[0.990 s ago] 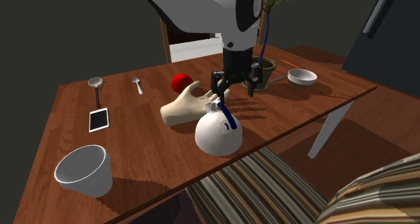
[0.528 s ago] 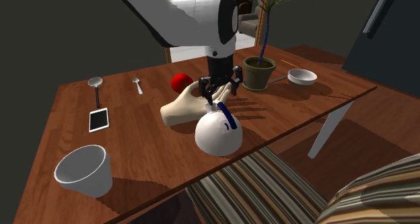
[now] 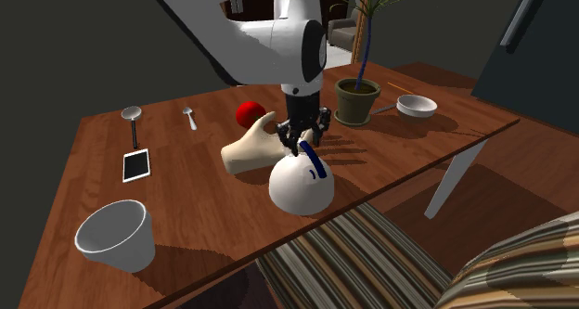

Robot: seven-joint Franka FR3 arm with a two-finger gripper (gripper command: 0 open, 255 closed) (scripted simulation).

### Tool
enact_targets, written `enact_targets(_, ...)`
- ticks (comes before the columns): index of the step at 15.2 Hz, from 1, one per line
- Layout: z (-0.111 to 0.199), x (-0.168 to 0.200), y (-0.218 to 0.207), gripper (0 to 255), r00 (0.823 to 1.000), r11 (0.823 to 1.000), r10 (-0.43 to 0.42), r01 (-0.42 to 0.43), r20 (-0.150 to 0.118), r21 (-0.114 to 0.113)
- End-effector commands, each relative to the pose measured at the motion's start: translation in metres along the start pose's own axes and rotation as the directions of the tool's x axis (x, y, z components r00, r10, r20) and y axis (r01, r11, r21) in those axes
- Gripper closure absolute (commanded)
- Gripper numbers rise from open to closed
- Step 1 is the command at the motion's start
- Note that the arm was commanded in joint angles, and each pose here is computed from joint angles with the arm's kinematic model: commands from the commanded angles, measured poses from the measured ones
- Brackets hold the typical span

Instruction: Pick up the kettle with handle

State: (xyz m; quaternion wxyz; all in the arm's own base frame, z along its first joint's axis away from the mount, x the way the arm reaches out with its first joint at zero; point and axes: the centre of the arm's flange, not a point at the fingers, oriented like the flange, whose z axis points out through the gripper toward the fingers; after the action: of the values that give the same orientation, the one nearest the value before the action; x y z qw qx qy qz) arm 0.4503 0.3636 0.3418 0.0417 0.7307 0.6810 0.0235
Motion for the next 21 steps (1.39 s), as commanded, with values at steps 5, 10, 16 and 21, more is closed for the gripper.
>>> enact_targets(5, 0.001, 0.000, 0.000, 255, 1.000, 1.000, 0.000, 0.000, 0.000, 0.000)
enact_targets(10, -0.005, 0.000, 0.001, 255, 1.000, 1.000, 0.000, 0.000, 0.000, 0.000)
enact_targets(16, -0.036, -0.001, 0.004, 255, 1.000, 1.000, 0.000, 0.000, 0.000, 0.000)
enact_targets(21, -0.062, -0.001, 0.006, 255, 1.000, 1.000, 0.000, 0.000, 0.000, 0.000)
